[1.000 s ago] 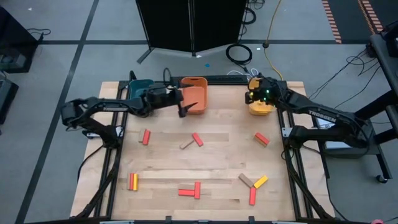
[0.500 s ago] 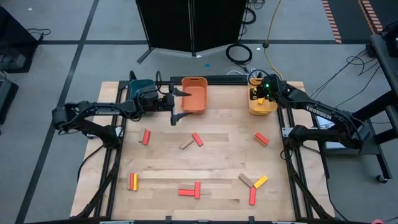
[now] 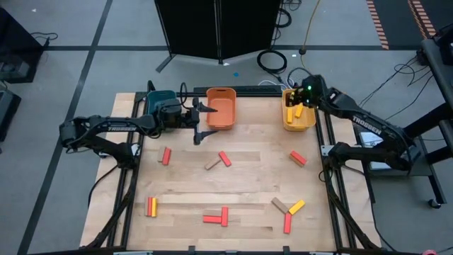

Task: Sort blocks
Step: Put the red block into the orange bin

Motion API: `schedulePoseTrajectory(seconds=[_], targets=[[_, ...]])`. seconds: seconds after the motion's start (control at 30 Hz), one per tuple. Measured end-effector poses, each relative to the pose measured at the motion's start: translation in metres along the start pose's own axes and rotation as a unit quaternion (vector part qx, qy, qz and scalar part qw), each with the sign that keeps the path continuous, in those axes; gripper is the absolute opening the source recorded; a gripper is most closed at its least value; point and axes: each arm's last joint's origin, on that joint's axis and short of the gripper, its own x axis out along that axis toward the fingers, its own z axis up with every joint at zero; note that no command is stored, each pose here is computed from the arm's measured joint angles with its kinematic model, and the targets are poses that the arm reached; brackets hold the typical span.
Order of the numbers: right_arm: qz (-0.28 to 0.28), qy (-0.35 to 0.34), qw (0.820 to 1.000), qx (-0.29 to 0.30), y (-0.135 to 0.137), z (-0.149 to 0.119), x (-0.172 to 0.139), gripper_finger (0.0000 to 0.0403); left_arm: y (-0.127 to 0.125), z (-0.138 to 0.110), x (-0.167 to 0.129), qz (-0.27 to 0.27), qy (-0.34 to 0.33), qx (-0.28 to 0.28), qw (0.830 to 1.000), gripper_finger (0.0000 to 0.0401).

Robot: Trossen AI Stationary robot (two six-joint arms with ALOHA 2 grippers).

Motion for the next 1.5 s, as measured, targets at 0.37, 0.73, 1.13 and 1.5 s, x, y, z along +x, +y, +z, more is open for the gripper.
schedulePoseTrajectory(seconds=[0.37, 0.73, 1.13, 1.5], targets=[[0.292, 0.032, 0.951, -0.1, 0.079, -0.017, -0.028, 0.0215, -0.02, 0.002, -0.021, -0.042, 0.089, -0.102, 0.99, 0.0393], [0.299, 0.088, 0.918, -0.245, 0.144, -0.092, -0.025, 0.0215, -0.074, -0.005, -0.012, -0.039, 0.19, -0.127, 0.973, 0.0393], [0.269, 0.179, 0.885, -0.334, 0.167, -0.152, 0.016, 0.0215, -0.11, -0.042, -0.018, -0.054, 0.389, -0.166, 0.904, 0.0393], [0.289, 0.146, 0.88, -0.348, 0.175, -0.151, 0.026, 0.0215, -0.127, -0.043, -0.017, -0.097, 0.392, -0.108, 0.908, 0.0392]])
